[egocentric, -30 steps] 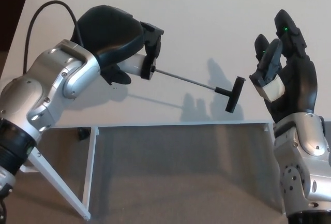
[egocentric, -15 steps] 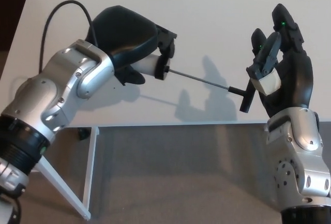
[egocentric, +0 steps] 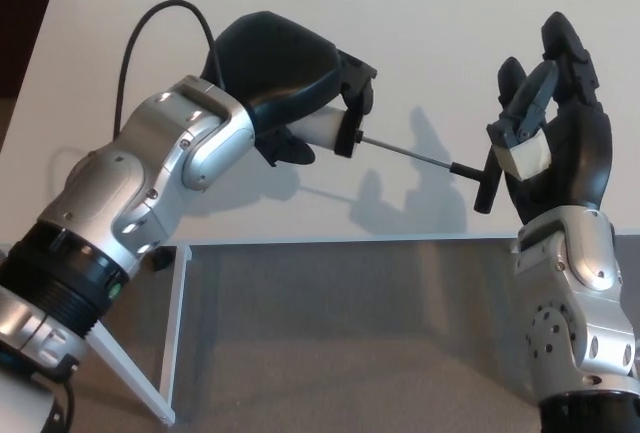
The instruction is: The robot walks towards a desk on which an air pump is kept in the middle. It lifts it up and holds it with its left hand and uses its right hand to compress it by pushing its handle inwards.
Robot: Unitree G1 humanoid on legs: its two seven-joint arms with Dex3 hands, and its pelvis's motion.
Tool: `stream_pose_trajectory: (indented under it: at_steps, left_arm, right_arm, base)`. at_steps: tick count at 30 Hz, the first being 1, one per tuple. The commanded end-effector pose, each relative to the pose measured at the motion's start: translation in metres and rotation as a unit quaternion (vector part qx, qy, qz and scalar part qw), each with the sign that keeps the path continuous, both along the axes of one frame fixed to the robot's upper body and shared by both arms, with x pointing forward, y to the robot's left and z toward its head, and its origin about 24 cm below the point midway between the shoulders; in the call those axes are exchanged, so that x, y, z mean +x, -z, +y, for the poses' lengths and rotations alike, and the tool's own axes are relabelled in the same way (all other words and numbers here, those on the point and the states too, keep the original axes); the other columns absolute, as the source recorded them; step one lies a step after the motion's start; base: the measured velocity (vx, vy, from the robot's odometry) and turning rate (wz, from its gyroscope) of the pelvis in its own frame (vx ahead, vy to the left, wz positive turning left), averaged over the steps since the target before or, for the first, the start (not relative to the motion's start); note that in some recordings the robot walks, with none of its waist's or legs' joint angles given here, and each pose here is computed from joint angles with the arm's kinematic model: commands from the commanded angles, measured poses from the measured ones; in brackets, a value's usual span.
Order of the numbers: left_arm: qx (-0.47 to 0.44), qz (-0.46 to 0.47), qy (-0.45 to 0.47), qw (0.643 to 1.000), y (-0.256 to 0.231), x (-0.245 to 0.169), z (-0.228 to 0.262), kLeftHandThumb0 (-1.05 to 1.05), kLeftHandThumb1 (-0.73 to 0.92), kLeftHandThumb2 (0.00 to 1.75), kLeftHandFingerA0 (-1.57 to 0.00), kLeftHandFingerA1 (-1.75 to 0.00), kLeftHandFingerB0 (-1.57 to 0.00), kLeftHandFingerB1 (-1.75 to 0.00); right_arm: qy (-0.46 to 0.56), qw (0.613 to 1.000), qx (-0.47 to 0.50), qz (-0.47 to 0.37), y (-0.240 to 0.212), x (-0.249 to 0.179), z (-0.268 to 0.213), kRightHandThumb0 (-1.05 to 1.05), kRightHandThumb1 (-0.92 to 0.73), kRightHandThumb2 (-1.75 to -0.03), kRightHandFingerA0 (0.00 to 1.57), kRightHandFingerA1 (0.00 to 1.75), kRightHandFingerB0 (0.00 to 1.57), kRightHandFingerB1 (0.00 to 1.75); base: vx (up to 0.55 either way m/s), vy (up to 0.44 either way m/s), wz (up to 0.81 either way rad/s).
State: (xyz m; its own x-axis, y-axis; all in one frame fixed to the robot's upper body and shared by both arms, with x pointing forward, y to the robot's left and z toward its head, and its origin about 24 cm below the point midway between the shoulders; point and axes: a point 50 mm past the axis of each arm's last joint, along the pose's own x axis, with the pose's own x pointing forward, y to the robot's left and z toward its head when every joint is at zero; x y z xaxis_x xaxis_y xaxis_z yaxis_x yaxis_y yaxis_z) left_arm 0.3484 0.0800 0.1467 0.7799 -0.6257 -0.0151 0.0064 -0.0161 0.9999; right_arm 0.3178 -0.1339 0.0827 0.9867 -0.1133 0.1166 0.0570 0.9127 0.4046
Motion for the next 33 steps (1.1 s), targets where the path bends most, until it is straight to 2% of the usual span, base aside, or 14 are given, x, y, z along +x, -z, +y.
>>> stream_pose_trajectory:
  at_steps: [1,3,4,5,6,7,8,14,19,20,21,27,28,33]
  left_arm:
    - [-0.028,-0.009,0.002,1.0,-0.006,-0.001,-0.009,-0.29,0.53,0.87,-0.95,-1.19,-0.7,-0.64]
    - [-0.029,-0.008,0.003,1.0,-0.006,-0.001,-0.01,-0.29,0.53,0.87,-0.95,-1.19,-0.7,-0.64]
    - [-0.036,-0.007,0.007,0.999,-0.006,-0.002,-0.012,-0.22,0.63,0.59,-0.87,-1.32,-0.75,-0.48]
    - [-0.036,-0.007,0.007,0.999,-0.006,-0.002,-0.012,-0.22,0.63,0.59,-0.87,-1.32,-0.75,-0.48]
    - [-0.042,0.0,0.006,0.999,-0.005,-0.002,-0.014,-0.2,0.67,0.6,-0.88,-1.07,-0.7,-0.47]
    - [-0.046,0.004,0.006,0.999,-0.004,-0.003,-0.015,-0.2,0.67,0.6,-0.88,-1.07,-0.7,-0.47]
    - [-0.048,0.008,0.007,0.999,-0.004,-0.003,-0.017,-0.21,0.65,0.59,-0.9,-0.95,-0.7,-0.47]
    - [-0.044,0.015,0.01,0.999,-0.002,-0.005,-0.026,-0.3,0.68,0.61,-0.87,-1.17,-0.75,-0.51]
    - [-0.053,0.021,0.004,0.998,-0.001,-0.007,-0.033,-0.27,0.68,0.61,-0.83,-1.31,-0.77,-0.51]
    - [-0.053,0.021,0.004,0.998,-0.001,-0.007,-0.033,-0.27,0.68,0.61,-0.83,-1.31,-0.77,-0.51]
    - [-0.057,0.022,-0.002,0.998,-0.001,-0.007,-0.035,-0.27,0.65,0.59,-0.84,-1.16,-0.76,-0.5]
    - [-0.074,0.017,-0.01,0.997,0.003,-0.009,-0.042,-0.21,0.63,0.59,-0.85,-1.13,-0.77,-0.54]
    - [-0.076,0.018,-0.008,0.997,0.004,-0.009,-0.042,-0.2,0.6,0.58,-0.85,-1.04,-0.76,-0.53]
    - [-0.086,0.019,-0.008,0.996,0.006,-0.01,-0.043,-0.21,0.61,0.58,-0.85,-1.2,-0.75,-0.53]
  right_arm:
    - [0.024,0.998,0.057,-0.02,-0.009,0.004,0.006,-0.85,-0.78,-1.12,0.01,0.22,0.04,0.18]
    - [0.026,0.998,0.06,-0.021,-0.01,0.004,0.006,-0.85,-0.78,-1.12,0.01,0.22,0.04,0.18]
    - [0.028,0.997,0.066,-0.024,-0.01,0.004,0.007,-0.85,-0.77,-1.11,0.01,0.22,0.05,0.19]
    - [0.028,0.997,0.066,-0.024,-0.01,0.004,0.007,-0.85,-0.77,-1.11,0.01,0.22,0.05,0.19]
    - [0.027,0.997,0.072,-0.024,-0.011,0.004,0.007,-0.85,-0.77,-1.11,0.02,0.21,0.05,0.18]
    - [0.027,0.996,0.076,-0.024,-0.011,0.004,0.008,-0.85,-0.77,-1.11,0.02,0.21,0.05,0.18]
    - [0.028,0.996,0.075,-0.027,-0.012,0.004,0.008,-0.86,-0.79,-1.12,0.03,0.21,0.04,0.17]
    - [0.032,0.996,0.074,-0.037,-0.014,0.003,0.005,-0.89,-0.8,-1.12,0.04,0.2,0.04,0.14]
    - [0.048,0.995,0.084,-0.038,-0.016,0.004,0.002,-0.86,-0.78,-1.11,0.06,0.24,0.06,0.18]
    - [0.048,0.995,0.084,-0.038,-0.016,0.004,0.002,-0.86,-0.78,-1.11,0.06,0.24,0.06,0.18]
    - [0.058,0.994,0.082,-0.038,-0.017,0.004,0.001,-0.86,-0.79,-1.11,0.08,0.3,0.08,0.2]
    - [0.074,0.993,0.082,-0.039,-0.019,0.004,-0.003,-0.88,-0.78,-1.11,0.09,0.31,0.09,0.2]
    - [0.074,0.993,0.085,-0.039,-0.019,0.004,-0.003,-0.87,-0.78,-1.11,0.08,0.29,0.08,0.19]
    - [0.077,0.992,0.089,-0.038,-0.019,0.003,-0.004,-0.86,-0.78,-1.1,0.08,0.3,0.08,0.21]
  base:
    - [0.0,0.0,0.0]
    - [0.0,0.0,0.0]
    - [0.0,0.0,0.0]
    - [0.0,0.0,0.0]
    - [0.0,0.0,0.0]
    - [0.0,0.0,0.0]
    - [0.0,0.0,0.0]
    - [0.0,0.0,0.0]
    - [0.0,0.0,0.0]
    - [0.0,0.0,0.0]
    - [0.0,0.0,0.0]
    - [0.0,0.0,0.0]
    - [0.0,0.0,0.0]
    - [0.0,0.0,0.0]
